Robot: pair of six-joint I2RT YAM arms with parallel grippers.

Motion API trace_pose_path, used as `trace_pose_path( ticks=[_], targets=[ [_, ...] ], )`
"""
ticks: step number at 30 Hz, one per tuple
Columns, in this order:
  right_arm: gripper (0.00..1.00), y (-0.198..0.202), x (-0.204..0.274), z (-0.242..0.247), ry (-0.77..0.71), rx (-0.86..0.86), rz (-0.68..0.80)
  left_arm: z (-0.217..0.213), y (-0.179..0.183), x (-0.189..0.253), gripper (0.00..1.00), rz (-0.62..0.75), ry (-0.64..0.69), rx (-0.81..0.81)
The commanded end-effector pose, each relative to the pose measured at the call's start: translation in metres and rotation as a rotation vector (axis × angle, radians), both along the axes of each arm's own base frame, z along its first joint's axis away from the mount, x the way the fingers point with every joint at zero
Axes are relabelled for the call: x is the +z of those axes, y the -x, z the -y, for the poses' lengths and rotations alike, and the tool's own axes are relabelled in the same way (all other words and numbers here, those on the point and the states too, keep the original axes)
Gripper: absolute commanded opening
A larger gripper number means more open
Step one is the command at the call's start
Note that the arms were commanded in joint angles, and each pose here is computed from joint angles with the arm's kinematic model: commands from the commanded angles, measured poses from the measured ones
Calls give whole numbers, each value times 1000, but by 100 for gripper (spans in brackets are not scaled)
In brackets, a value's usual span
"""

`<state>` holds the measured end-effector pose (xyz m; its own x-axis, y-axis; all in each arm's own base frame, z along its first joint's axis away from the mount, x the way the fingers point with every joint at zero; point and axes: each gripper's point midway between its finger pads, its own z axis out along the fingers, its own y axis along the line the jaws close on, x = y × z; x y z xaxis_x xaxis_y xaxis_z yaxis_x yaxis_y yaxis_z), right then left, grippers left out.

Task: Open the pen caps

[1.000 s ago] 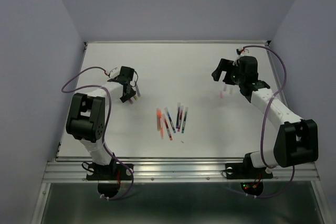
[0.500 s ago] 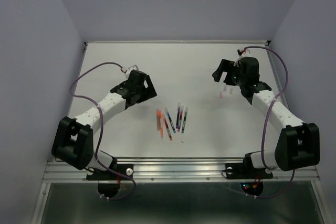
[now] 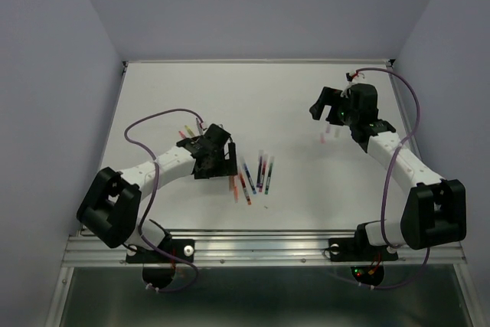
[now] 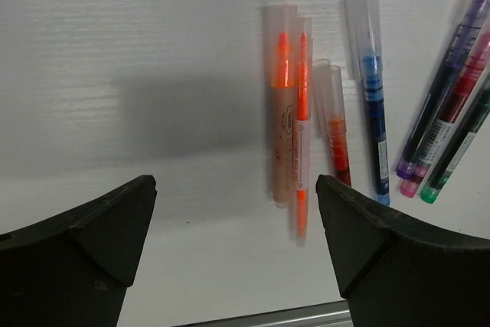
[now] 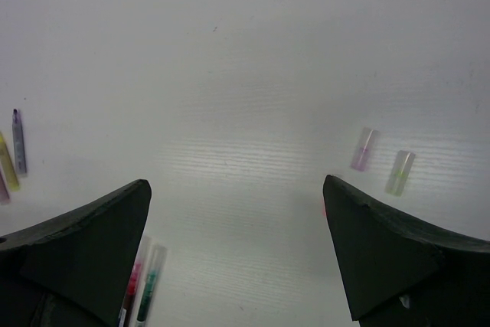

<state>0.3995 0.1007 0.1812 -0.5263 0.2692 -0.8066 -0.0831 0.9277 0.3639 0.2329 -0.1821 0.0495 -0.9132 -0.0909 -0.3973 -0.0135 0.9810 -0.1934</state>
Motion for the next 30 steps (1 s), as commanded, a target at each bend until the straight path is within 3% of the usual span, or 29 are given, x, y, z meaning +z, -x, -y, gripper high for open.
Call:
trace_pose_path(
  ticks=[1,4,7,30],
  targets=[
    [100,-4,9,1,9,-10,46,-3,6,-8,97,-28,-45,-54],
    [100,-5,7,1,10,-15,43,-8,8,-15,89,-48,-92,-54],
    [100,-4,8,2,10,-16,45,-15,5,-18,89,-43,-136,-38],
    [100,-6,3,2,17,-19,34,12,-6,4,89,14,-34,-77]
  ],
)
